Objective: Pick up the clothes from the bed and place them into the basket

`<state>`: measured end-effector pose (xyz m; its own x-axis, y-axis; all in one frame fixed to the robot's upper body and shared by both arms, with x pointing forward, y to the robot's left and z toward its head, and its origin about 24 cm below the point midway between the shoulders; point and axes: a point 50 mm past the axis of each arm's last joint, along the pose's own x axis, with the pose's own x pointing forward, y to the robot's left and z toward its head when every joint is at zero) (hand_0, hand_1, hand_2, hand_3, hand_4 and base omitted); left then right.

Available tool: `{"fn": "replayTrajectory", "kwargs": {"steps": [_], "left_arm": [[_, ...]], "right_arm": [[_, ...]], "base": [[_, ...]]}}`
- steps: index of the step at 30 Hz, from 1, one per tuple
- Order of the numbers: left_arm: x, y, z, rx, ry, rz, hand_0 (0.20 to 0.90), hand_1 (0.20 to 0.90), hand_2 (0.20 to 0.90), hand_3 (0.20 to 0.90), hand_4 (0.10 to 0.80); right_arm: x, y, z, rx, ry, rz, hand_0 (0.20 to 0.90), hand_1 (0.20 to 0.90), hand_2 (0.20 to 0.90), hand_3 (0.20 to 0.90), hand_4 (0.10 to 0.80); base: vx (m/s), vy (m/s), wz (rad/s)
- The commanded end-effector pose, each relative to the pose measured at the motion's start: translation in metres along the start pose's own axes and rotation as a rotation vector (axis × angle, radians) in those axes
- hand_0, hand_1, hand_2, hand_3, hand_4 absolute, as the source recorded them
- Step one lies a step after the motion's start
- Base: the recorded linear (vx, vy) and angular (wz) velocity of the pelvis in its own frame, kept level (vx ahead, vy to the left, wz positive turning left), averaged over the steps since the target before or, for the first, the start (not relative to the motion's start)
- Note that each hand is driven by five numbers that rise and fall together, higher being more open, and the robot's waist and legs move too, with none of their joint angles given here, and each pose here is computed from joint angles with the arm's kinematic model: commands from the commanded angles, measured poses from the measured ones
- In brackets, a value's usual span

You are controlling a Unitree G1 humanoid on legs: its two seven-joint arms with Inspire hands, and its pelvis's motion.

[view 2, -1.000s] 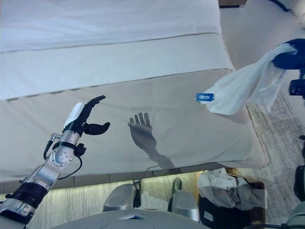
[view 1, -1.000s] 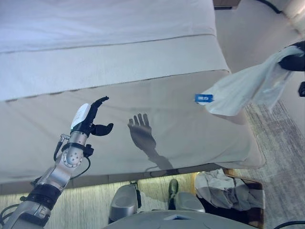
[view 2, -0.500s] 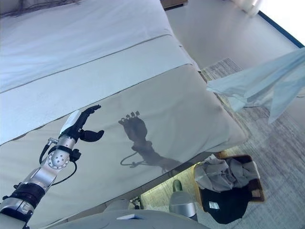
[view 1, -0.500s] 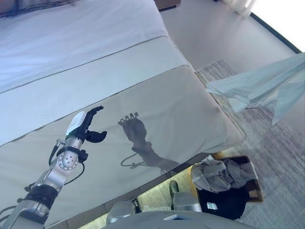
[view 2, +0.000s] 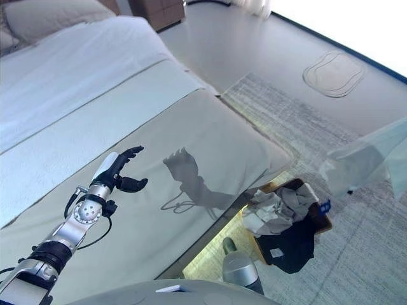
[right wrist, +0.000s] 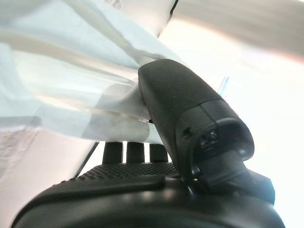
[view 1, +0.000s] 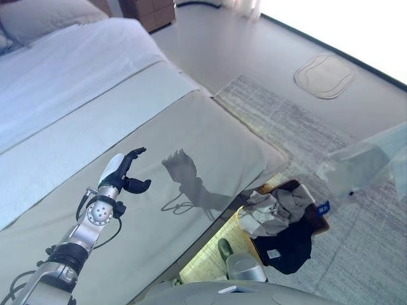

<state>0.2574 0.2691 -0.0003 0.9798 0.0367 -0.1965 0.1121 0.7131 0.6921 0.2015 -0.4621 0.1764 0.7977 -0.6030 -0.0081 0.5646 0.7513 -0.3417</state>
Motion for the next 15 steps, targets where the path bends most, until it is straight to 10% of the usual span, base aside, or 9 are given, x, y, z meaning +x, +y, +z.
{"fn": "replayTrajectory", "kwargs": {"steps": [1,15], "left_arm": [[0.011,0.02,0.012,-0.012,-0.061,0.065,0.9,0.9,0.9,0.9,0.8],[0.018,0.017,0.021,-0.002,-0.068,-0.001,0.9,0.9,0.9,0.9,0.8]], "right_arm": [[-0.002,-0.02,0.052,0.065,-0.273,-0.069,0.3,0.3,0.3,0.2,0.1],[-0.003,0.028,-0.028,0.104,-0.026,0.094,0.3,0.3,0.3,0.2,0.1]], "base": [[-0.024,-0.042,-0.14],[-0.011,-0.048,-0.04]]}}
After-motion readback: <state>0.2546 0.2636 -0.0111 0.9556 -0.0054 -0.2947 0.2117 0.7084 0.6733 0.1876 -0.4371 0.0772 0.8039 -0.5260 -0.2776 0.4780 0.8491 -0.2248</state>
